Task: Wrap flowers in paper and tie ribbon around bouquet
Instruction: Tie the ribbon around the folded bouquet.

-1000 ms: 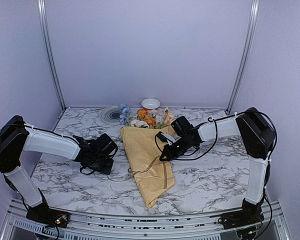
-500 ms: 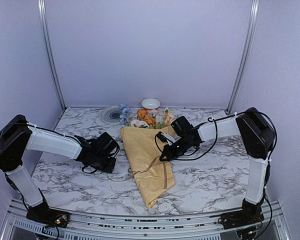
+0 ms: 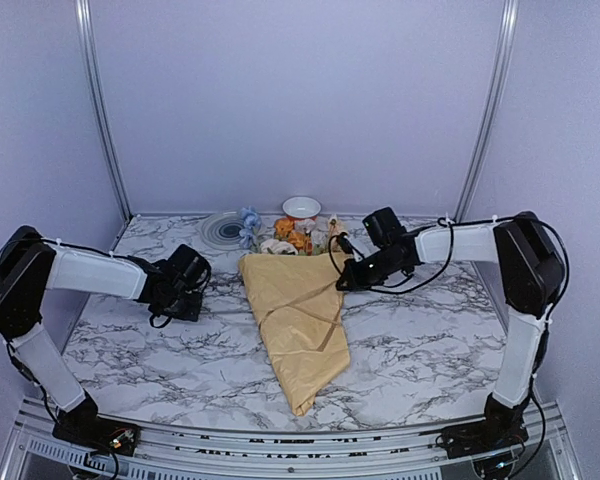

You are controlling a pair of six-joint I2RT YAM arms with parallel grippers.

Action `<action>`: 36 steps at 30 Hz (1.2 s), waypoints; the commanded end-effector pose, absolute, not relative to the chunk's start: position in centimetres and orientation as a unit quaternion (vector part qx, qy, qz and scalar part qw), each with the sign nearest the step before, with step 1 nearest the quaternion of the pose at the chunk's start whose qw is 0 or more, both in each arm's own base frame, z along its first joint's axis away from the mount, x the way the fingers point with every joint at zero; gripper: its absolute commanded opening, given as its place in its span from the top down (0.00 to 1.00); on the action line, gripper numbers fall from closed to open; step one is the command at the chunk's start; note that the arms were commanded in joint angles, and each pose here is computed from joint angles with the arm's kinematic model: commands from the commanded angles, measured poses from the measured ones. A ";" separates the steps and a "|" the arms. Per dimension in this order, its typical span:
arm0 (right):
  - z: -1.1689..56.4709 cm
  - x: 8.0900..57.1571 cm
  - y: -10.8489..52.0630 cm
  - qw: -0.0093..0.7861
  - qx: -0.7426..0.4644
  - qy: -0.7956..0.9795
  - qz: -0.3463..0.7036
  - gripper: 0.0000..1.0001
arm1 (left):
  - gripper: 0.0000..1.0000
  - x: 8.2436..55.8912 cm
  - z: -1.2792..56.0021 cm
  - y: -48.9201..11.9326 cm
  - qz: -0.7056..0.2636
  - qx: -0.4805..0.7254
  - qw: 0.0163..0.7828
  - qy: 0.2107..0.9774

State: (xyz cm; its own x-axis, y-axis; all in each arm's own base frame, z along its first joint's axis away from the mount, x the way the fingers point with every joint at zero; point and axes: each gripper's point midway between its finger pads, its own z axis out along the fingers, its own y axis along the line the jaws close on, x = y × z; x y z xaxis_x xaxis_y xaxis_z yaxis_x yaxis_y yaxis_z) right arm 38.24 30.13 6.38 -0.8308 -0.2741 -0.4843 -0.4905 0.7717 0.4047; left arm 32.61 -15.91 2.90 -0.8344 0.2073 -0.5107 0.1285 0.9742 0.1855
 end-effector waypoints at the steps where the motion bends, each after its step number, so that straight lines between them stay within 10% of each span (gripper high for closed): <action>1: 2.9 40.3 11.6 0.218 0.074 0.950 0.211 1.00 | 1.00 33.9 5.0 -4.3 0.133 -0.078 0.304 0.940; 15: -0.5 32.2 -3.4 0.242 0.305 0.902 0.188 1.00 | 1.00 29.0 6.9 6.5 0.128 -0.277 0.349 0.886; 26: 0.5 33.0 -2.2 0.247 0.275 0.905 0.210 1.00 | 1.00 29.7 7.9 5.2 0.099 -0.257 0.365 0.889; 36: 14.3 37.3 9.7 0.356 0.047 0.895 0.265 1.00 | 1.00 33.2 16.5 -7.3 -0.041 -0.100 0.452 0.886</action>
